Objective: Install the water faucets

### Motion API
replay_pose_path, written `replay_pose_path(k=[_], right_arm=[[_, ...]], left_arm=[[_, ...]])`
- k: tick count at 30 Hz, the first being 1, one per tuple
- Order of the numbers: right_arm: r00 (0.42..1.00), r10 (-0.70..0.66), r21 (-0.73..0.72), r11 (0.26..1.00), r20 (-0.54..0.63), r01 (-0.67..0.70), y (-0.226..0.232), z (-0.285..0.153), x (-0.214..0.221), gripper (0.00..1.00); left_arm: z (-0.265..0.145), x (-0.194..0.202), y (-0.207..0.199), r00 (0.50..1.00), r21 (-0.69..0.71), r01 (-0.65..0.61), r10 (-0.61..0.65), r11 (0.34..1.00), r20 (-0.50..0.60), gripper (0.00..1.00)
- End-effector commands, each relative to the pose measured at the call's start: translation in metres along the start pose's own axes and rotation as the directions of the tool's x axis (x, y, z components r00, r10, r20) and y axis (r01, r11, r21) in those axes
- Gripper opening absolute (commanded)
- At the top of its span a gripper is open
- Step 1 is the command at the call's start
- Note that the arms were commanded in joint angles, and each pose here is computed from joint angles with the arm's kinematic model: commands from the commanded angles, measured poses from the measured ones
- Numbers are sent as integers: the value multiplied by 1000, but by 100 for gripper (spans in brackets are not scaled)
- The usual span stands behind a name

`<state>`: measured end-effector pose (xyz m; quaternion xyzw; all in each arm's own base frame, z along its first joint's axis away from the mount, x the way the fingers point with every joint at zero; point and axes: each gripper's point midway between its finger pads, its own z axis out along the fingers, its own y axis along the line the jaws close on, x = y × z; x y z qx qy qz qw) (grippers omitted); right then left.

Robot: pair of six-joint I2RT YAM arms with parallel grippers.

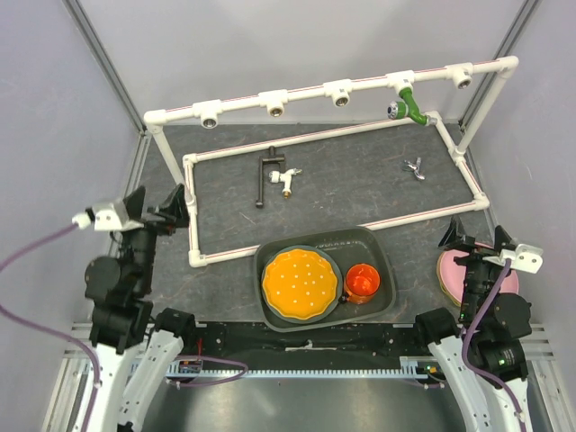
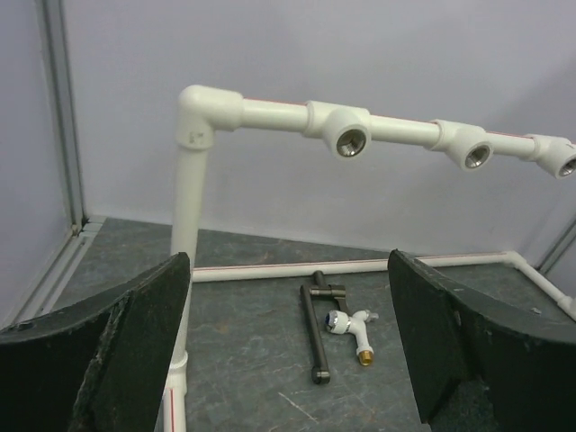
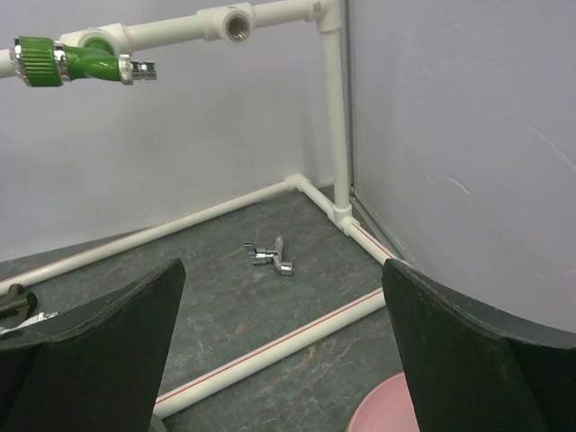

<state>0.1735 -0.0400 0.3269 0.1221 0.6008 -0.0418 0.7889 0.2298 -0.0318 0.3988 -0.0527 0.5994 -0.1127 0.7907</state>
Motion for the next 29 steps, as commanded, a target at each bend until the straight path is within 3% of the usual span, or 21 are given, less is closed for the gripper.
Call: replay_pose_path(k=[1,7,29], right_arm=[[999,36,51,998,6,-37,-9,-2,-4,98],[999,43,97,994,-10,-41,-16,-3,2,98],[997,72,92,993,-13,-70,-14,-3,3,98]], left_arm=[[-31,9,31,995,-109,-30,40,994,95,97],[-52,16,35,983,-85,10,6,996,184,98],[-55,20,34,982,-74,27,-12,997,190,98]])
